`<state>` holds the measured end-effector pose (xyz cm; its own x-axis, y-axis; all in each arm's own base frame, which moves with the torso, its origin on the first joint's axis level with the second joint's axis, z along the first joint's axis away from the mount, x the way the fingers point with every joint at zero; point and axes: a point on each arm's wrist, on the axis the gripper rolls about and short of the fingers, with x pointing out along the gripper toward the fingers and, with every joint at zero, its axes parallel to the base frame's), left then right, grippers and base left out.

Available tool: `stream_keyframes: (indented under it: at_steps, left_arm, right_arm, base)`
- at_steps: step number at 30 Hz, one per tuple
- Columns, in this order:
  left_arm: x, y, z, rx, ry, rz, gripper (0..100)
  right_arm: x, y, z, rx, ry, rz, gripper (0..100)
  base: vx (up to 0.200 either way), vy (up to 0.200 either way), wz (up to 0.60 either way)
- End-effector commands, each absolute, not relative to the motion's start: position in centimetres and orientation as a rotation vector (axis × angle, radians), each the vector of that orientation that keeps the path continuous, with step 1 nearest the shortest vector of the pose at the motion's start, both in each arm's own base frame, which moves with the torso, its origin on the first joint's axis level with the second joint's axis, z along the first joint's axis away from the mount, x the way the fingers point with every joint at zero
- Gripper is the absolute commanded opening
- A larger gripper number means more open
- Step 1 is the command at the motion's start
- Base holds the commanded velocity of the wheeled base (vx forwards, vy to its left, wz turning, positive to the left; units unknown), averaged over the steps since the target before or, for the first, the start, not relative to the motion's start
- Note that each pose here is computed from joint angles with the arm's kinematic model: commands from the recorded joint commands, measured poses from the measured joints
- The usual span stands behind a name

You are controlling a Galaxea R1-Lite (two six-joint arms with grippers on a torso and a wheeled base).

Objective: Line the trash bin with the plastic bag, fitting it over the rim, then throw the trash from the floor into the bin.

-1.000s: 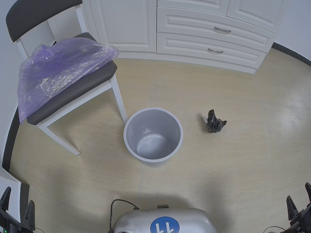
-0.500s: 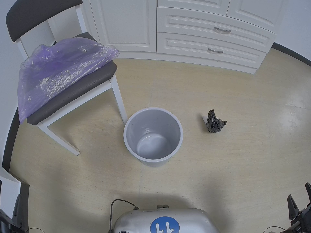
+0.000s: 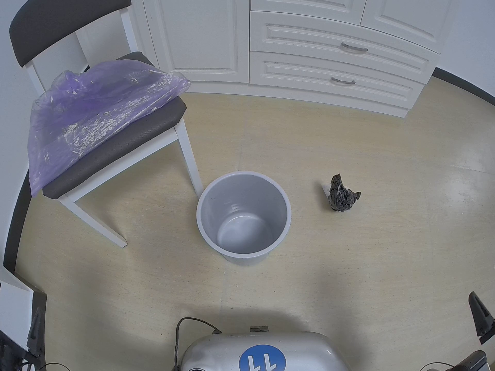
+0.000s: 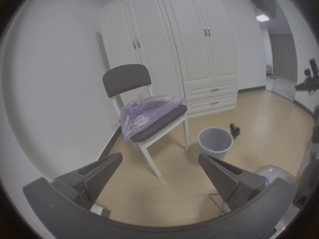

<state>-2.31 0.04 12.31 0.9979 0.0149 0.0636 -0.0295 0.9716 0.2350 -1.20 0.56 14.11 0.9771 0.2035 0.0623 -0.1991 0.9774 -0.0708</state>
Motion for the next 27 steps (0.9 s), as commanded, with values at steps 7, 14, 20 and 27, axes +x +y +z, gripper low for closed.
stream_keyframes:
  at_steps: [7,14,20,27]
  left_arm:
    - [2.1,0.4,14.7,0.423,0.239,0.144,100]
    - [4.1,0.5,16.0,0.425,0.287,0.156,100]
    - [4.5,0.7,16.1,0.418,0.263,0.229,100]
    - [5.2,0.8,16.7,0.438,0.278,0.248,100]
  right_arm:
    - [4.1,0.4,20.4,-0.053,-0.052,0.204,100]
    - [8.5,1.4,27.0,-0.057,-0.178,0.325,100]
    - [10.4,3.2,28.7,-0.016,-0.183,0.392,100]
    - [11.1,4.4,27.7,0.100,-0.235,0.446,100]
  base:
    - [0.000,0.000,0.00]
    - [0.000,0.000,0.00]
    - [0.000,0.000,0.00]
    - [0.000,0.000,0.00]
